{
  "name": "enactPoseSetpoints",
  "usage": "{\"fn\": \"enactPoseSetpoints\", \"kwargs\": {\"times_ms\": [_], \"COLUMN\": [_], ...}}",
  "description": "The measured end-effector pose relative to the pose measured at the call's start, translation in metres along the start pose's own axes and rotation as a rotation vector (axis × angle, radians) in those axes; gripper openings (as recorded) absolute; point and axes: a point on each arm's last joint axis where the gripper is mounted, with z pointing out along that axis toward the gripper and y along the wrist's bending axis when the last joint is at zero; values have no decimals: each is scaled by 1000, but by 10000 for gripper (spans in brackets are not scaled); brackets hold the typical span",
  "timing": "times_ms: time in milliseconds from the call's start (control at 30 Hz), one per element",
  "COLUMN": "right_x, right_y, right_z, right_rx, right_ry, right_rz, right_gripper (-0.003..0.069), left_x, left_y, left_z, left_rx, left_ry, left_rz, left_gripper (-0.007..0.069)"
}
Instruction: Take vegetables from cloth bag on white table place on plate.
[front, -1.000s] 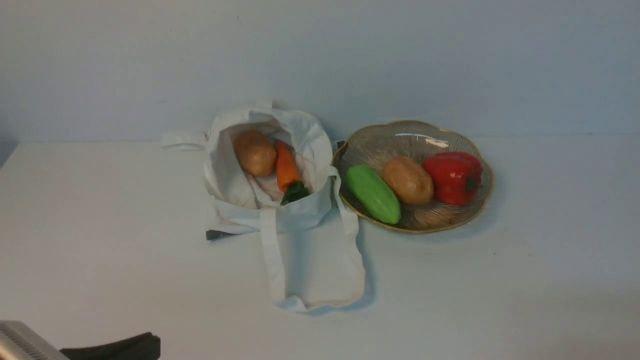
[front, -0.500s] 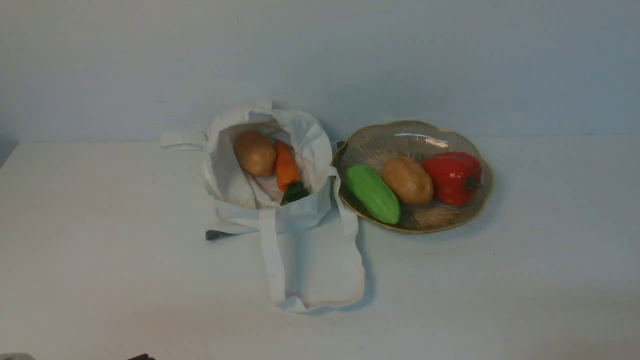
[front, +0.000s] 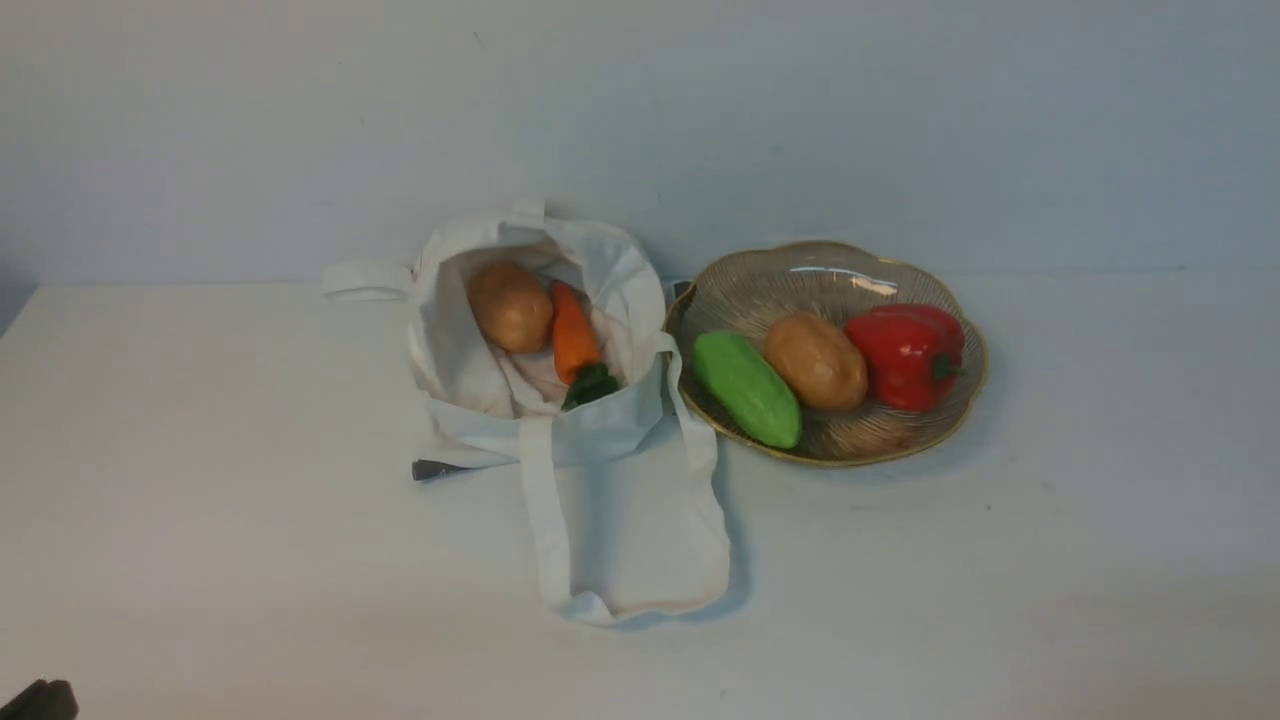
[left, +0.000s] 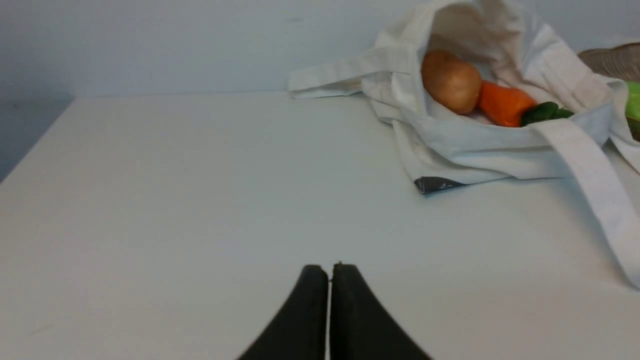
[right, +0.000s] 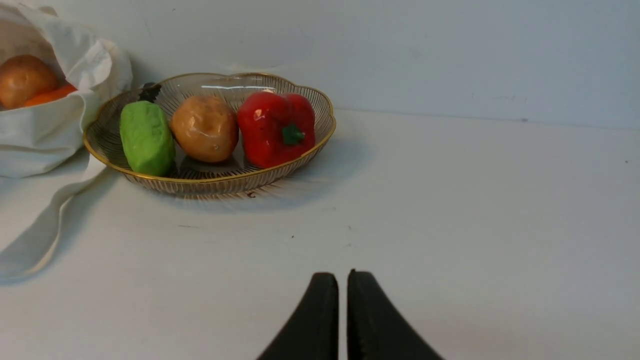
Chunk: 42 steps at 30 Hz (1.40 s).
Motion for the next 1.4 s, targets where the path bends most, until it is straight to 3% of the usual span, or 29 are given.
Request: {"fn": "enactPoseSetpoints", "kwargs": {"times_ms": [467, 1400], "right_x": [0, 0], "right_y": [0, 0], "right_z": [0, 0], "right_rx": [0, 0], "right_ry": [0, 0], "right_rz": [0, 0], "right_gripper": [22, 22], "left_x": [7, 7], "left_y": [0, 2], "left_z": [0, 0], "left_rx": [11, -30], "left_ry": [79, 81], "left_rz": [73, 65], "left_gripper": [-5, -5]}}
